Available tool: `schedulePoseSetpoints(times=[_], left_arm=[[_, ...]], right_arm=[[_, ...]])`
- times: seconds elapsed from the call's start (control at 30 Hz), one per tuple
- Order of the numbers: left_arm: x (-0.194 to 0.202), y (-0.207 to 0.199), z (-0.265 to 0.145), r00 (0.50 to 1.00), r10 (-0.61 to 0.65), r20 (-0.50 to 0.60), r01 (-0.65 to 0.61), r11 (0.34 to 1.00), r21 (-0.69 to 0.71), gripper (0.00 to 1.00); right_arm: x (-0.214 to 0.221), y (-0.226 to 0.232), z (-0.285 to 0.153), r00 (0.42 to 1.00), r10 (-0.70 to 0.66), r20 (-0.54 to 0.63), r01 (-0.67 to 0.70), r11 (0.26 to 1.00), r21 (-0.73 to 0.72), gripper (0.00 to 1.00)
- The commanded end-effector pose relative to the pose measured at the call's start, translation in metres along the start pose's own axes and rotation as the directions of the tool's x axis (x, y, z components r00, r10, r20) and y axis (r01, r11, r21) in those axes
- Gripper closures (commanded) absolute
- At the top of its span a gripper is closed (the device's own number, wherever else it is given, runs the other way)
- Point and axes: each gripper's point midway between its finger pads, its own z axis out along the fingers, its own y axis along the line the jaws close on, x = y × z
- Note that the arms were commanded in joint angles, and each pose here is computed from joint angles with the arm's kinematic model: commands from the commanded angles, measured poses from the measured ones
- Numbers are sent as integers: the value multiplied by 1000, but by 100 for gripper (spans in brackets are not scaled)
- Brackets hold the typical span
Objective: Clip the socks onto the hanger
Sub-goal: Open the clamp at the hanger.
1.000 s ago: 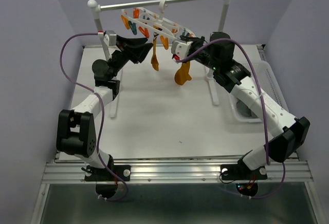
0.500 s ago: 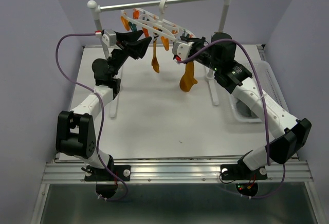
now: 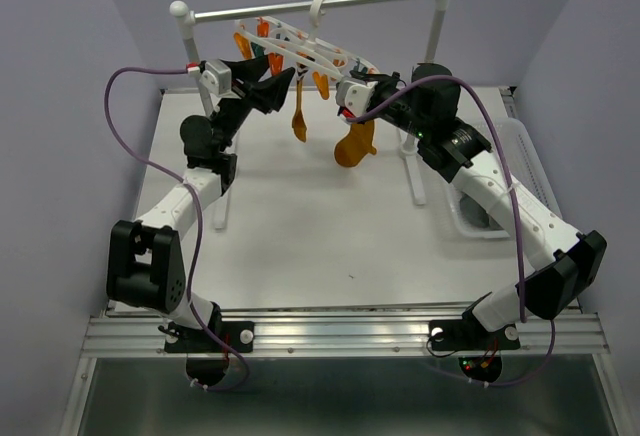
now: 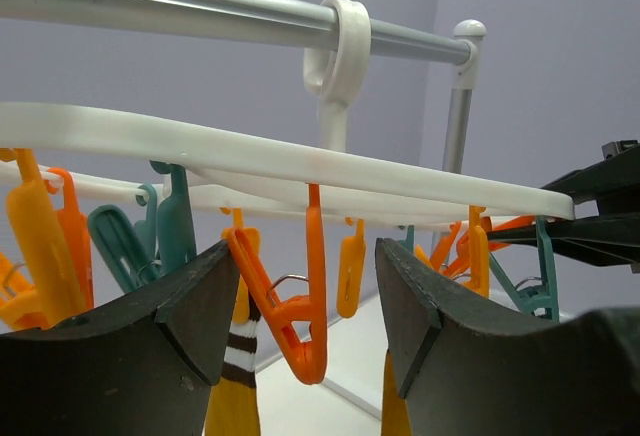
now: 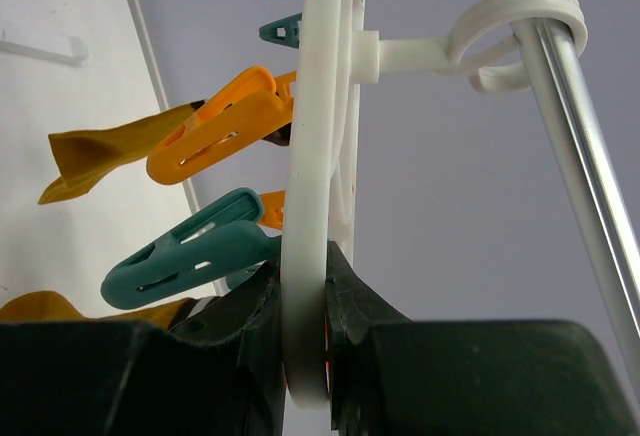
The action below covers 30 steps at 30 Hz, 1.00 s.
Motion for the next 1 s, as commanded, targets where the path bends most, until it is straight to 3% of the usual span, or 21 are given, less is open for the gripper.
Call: schedulePoseSetpoints(times=[0.0,0.63,0.97], left_arm=[[-45,-19,-2,990,94,109,-98,995,31,33],[-23,-17,-30,996,79,41,-78,997,-28,33],[-8,9,-16,996,84,-1,-84,992,-90,33]], right_arm=[[-4,-15,-11,1000,15,-3,-15,999,50,97],[4,-12,-9,999,10,-36,-8,999,52,98],[-1,-11,-12,1000,12,-14,-12,999,46,98]])
